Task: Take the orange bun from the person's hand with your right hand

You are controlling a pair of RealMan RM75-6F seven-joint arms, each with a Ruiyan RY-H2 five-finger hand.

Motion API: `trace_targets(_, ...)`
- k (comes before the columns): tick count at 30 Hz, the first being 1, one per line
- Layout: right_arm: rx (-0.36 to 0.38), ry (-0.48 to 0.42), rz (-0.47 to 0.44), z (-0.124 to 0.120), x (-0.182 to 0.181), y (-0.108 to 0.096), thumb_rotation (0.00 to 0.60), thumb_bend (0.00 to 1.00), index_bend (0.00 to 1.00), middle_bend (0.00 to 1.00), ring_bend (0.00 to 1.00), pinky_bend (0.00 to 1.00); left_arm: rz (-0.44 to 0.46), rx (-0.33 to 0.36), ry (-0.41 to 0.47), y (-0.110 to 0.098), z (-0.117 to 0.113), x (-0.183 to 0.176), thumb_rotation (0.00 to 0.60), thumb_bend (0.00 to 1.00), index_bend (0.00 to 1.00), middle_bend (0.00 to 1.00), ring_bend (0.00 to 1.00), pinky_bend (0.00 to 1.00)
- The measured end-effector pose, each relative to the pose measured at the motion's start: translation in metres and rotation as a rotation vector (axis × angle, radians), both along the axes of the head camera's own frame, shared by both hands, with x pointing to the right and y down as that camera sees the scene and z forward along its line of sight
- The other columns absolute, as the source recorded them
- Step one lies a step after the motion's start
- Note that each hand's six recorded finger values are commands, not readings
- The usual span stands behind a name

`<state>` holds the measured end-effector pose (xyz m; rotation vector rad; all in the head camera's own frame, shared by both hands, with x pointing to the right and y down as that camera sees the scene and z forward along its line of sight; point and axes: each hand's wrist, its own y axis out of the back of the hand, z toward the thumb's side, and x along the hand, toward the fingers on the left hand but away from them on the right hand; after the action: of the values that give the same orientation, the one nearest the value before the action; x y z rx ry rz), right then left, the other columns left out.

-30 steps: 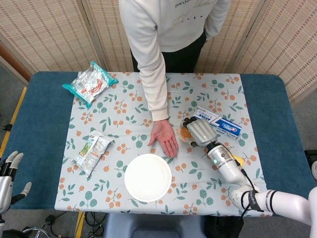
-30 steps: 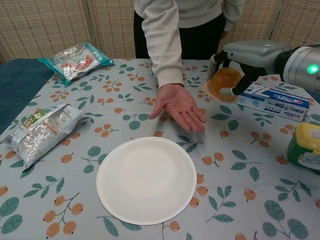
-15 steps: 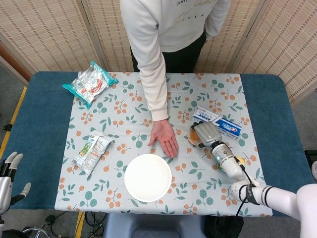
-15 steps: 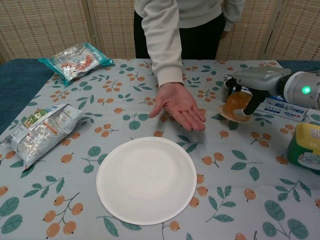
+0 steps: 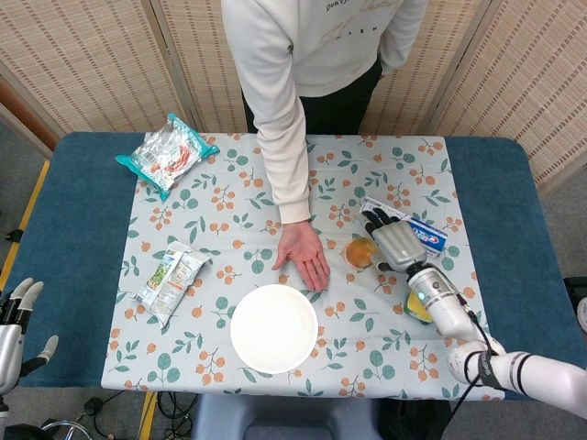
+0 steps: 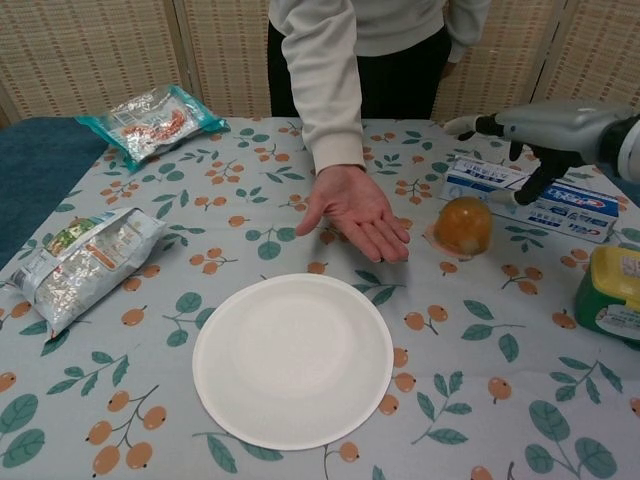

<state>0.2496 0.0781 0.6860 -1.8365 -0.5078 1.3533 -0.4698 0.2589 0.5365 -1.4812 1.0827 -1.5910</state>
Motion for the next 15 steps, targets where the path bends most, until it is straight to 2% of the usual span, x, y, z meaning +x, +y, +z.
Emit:
trace_targets(7, 0.103, 0.016, 0.084, -0.045, 0.057, 0.007, 0.600, 0.41, 0.02, 0.19, 0.09, 0.26, 0.007, -0.001, 0.006, -0.003, 0.003, 0.002, 0.600, 0.28, 0.07, 0.04, 0.11, 0.06)
trace_targets(15, 0.191, 0.031, 0.190, -0.088, 0.119, 0.049, 0.600, 0.41, 0.07, 0.21, 0.11, 0.26, 0.025, -0.006, 0.012, -0.009, 0.008, 0.009, 0.600, 0.28, 0.07, 0.04, 0.11, 0.06)
